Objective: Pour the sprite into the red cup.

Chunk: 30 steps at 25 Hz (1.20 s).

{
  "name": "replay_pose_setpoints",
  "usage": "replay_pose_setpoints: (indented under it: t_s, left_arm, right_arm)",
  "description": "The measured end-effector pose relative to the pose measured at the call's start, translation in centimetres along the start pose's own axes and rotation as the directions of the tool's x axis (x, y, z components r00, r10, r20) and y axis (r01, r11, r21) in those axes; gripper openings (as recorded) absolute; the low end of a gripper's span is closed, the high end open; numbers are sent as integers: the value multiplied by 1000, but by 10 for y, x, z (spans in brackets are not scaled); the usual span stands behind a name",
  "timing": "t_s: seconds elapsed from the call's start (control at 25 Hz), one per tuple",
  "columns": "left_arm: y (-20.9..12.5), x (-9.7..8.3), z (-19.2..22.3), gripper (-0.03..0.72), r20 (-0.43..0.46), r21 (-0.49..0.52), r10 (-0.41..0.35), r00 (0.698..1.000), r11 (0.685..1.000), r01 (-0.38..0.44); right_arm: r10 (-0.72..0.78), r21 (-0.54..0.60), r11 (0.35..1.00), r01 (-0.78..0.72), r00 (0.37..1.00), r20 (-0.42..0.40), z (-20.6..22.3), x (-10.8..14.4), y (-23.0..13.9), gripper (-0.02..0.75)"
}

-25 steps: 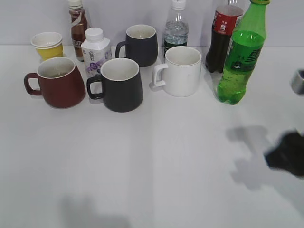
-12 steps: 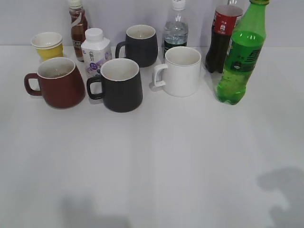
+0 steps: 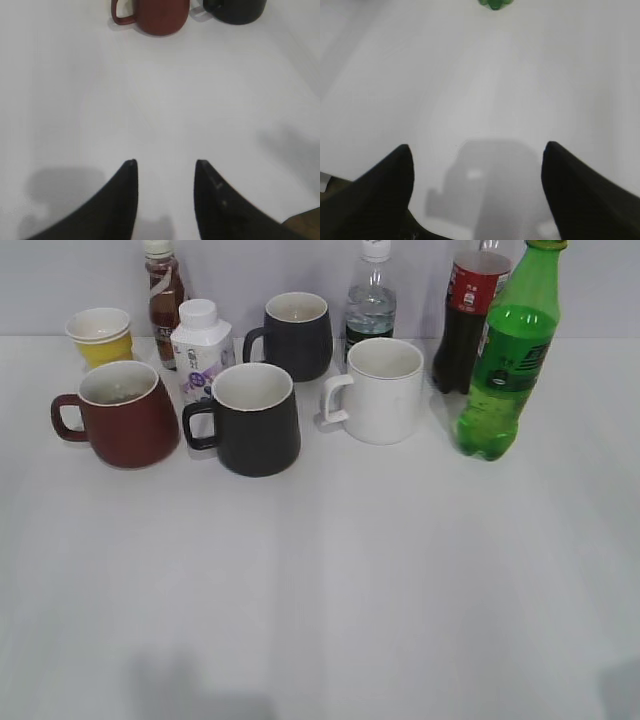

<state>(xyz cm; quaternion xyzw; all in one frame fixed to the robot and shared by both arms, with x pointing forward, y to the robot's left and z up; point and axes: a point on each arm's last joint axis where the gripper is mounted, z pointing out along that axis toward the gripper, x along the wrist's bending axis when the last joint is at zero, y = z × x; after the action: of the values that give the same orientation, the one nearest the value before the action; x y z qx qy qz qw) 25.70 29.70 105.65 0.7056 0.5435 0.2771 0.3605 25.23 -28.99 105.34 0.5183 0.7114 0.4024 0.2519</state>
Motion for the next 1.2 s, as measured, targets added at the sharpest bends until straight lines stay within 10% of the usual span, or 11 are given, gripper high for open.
replay_pose_setpoints:
  t_s: [0.84,1.2]
  left_arm:
    - [-2,1,-4,258,-63,-31,-44,997,999,42]
    - [-15,-2,-23,246,-193,-182,-136,972,978,101]
  right_arm:
    - [8,-3,1000,-8,1000,-1,0,0,0,592]
    - [185,-52,983,-178,952,244,0,-4,0,592]
